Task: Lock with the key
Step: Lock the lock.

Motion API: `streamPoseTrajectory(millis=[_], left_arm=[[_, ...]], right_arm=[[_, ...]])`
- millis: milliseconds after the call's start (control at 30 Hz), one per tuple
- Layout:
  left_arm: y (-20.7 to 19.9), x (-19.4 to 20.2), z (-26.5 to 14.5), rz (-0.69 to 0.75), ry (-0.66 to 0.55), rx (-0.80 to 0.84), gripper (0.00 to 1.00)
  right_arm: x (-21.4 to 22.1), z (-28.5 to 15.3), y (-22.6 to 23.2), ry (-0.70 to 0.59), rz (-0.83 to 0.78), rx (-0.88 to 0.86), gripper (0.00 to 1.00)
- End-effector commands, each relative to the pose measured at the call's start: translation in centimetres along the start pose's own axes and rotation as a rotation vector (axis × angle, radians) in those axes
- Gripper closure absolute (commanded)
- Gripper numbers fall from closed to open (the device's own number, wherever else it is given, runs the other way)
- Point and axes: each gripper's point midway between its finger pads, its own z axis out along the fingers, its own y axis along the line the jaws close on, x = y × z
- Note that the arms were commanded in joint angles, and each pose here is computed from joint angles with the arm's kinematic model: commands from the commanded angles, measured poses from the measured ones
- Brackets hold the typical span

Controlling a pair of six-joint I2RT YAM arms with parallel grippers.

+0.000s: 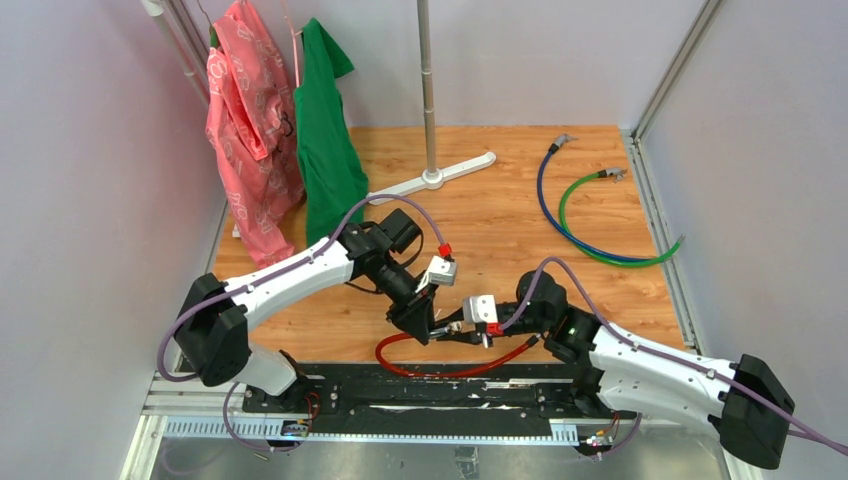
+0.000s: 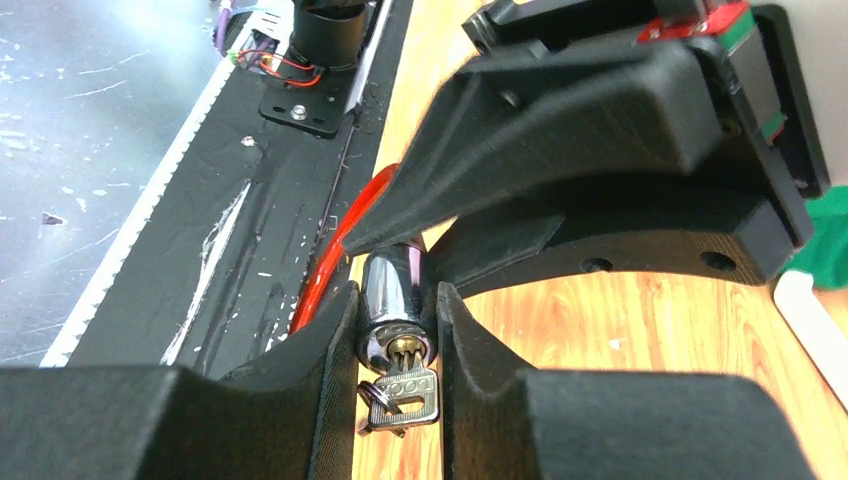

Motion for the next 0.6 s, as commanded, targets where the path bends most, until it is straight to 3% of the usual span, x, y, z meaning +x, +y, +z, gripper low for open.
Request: streamPoseTrajectory(millis=[0,33,133,267,367,567], left_arm=[[0.8,-0.4,-0.1,0.025,0.026,-0.050,0.55],[1.3,-0.3,-0.4,0.036,0.043,-0.090,0.36],[2.8,0.0,-2.1,0.110,0.072,-0.212,0.25],[5.9,-0.5,-4.4,0.201,0.042,-0.488,0.21],[7.9,-1.8,-5.2,0.197,-0.044,-0.626,0.19],[6.2,-2.5,-3.0,0.212,-0.118,-0.485,0.23]], right_arm=[[-1.2,-0.3,-1.6,0.012,0.076,0.094,1.00],[-0.9,-0.6,-2.0,0.034,0.123,0.135,1.00],[-0.1,-2.1,-3.0,0.039,0.288,0.303,1.00],[2.4,-4.4,-4.3,0.015,0.640,0.584,1.00],[4.2,-5.2,-3.8,0.056,0.821,0.673,1.00],[4.3,-5.4,-3.2,0.125,0.975,0.695,1.00]])
